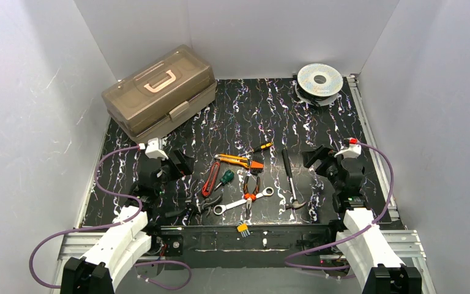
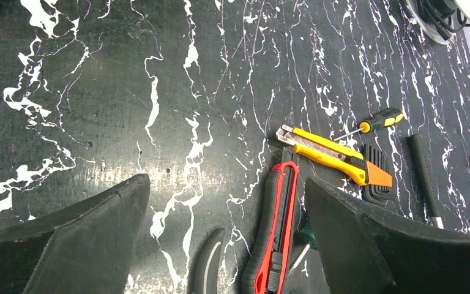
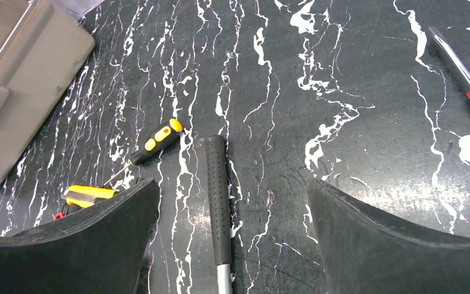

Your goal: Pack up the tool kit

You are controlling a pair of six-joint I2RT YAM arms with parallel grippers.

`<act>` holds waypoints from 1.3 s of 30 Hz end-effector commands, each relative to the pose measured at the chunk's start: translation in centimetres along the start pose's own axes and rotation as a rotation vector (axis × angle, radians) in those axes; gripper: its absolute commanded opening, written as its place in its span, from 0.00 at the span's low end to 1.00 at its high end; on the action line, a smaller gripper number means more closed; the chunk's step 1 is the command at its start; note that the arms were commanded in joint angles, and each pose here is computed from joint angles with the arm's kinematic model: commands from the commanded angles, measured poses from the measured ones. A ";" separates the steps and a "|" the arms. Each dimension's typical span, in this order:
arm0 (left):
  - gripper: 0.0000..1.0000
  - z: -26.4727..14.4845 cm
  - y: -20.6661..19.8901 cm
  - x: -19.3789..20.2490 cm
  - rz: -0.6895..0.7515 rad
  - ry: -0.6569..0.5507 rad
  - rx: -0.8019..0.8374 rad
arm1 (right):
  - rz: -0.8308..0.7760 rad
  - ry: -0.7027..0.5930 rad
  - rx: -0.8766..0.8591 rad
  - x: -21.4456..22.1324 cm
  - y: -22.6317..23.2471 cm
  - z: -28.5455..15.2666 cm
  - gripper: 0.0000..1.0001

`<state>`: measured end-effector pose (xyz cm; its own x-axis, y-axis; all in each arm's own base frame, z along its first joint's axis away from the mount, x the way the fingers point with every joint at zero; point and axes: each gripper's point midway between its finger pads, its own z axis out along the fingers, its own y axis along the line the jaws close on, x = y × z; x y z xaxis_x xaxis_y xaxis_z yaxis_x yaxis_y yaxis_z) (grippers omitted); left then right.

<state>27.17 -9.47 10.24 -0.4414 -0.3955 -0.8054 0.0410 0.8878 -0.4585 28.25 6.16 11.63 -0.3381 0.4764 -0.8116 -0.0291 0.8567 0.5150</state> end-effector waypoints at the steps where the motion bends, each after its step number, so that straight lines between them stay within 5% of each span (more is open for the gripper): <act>1: 0.98 0.0 -0.5 -0.2 0.005 -0.018 0.028 | 0.003 -0.058 -0.046 -1.3 1.0 0.1 1.00; 11: 0.98 -0.7 -4.6 -0.6 -0.037 0.024 0.217 | 0.031 -0.041 -0.089 -0.7 1.7 -0.1 1.00; 19: 0.98 -2.9 -5.9 -9.1 -0.096 -0.108 0.077 | 0.048 -0.027 -0.114 -0.2 2.0 -0.1 1.00; 28: 0.98 -3.3 -10.1 -20.9 0.253 -0.128 0.007 | 0.063 -0.015 -0.148 0.0 2.6 -0.1 1.00; 39: 0.98 4.9 -7.2 -27.6 0.579 -0.079 -0.174 | 0.073 -0.004 -0.170 0.5 2.9 -0.2 1.00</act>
<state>41.58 -9.00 35.14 -0.2863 -0.0193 -0.9579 0.1291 0.9899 -0.0585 27.58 8.43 11.49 -0.3765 0.5303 -0.7596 -0.1134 0.7874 0.6059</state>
